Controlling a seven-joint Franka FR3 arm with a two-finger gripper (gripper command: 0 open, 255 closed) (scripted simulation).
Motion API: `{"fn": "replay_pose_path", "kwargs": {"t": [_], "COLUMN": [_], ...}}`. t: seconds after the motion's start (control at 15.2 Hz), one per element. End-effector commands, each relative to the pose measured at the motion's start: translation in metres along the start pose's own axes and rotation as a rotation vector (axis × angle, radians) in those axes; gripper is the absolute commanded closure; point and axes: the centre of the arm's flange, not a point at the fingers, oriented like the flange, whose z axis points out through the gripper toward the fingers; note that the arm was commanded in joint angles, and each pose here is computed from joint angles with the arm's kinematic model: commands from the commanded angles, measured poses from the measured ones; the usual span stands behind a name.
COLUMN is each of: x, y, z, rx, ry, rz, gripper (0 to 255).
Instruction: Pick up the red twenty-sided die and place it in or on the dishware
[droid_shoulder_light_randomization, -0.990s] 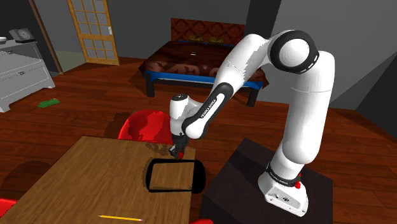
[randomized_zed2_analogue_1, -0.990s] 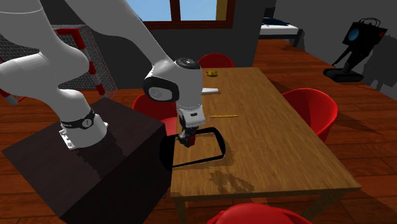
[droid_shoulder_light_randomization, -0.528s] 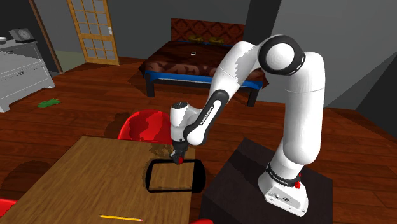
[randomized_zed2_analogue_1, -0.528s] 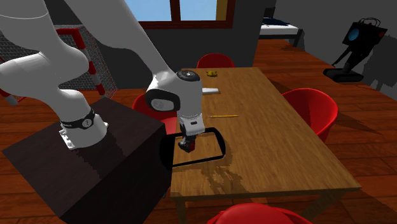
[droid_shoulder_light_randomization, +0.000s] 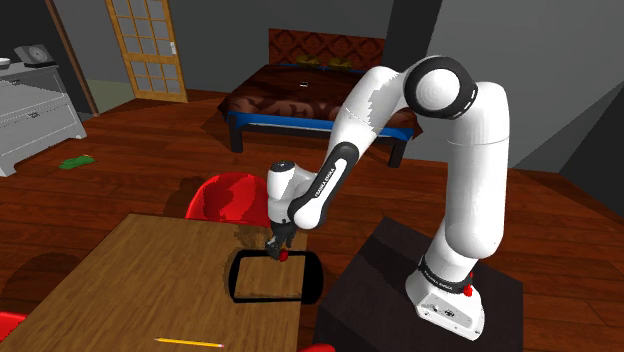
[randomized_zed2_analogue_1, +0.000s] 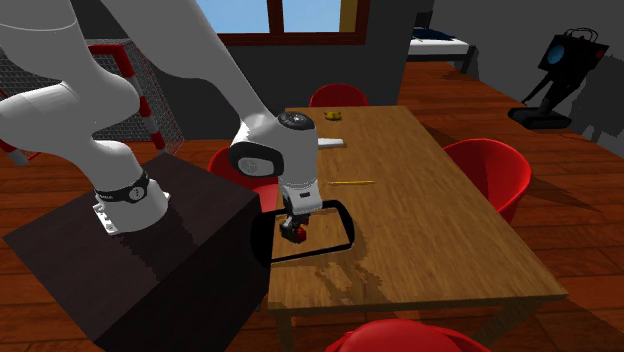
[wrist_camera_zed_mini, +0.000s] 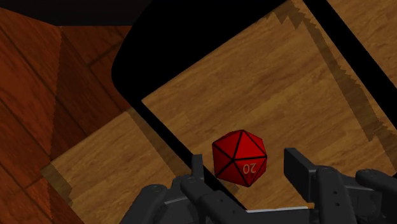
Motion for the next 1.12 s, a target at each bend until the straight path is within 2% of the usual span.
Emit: {"fn": "replay_pose_path", "kwargs": {"t": [0.0,0.26,0.53,1.06], "x": [0.000,0.000,0.000,0.000], "y": [0.000,0.000,0.000,0.000], "z": [0.000,0.000,-0.050,-0.050], "rx": [0.000,0.000,0.000,0.000], "ry": [0.000,0.000,0.000,0.000], "rz": [0.000,0.000,0.000,0.000], "gripper": [0,0,0,0]}}
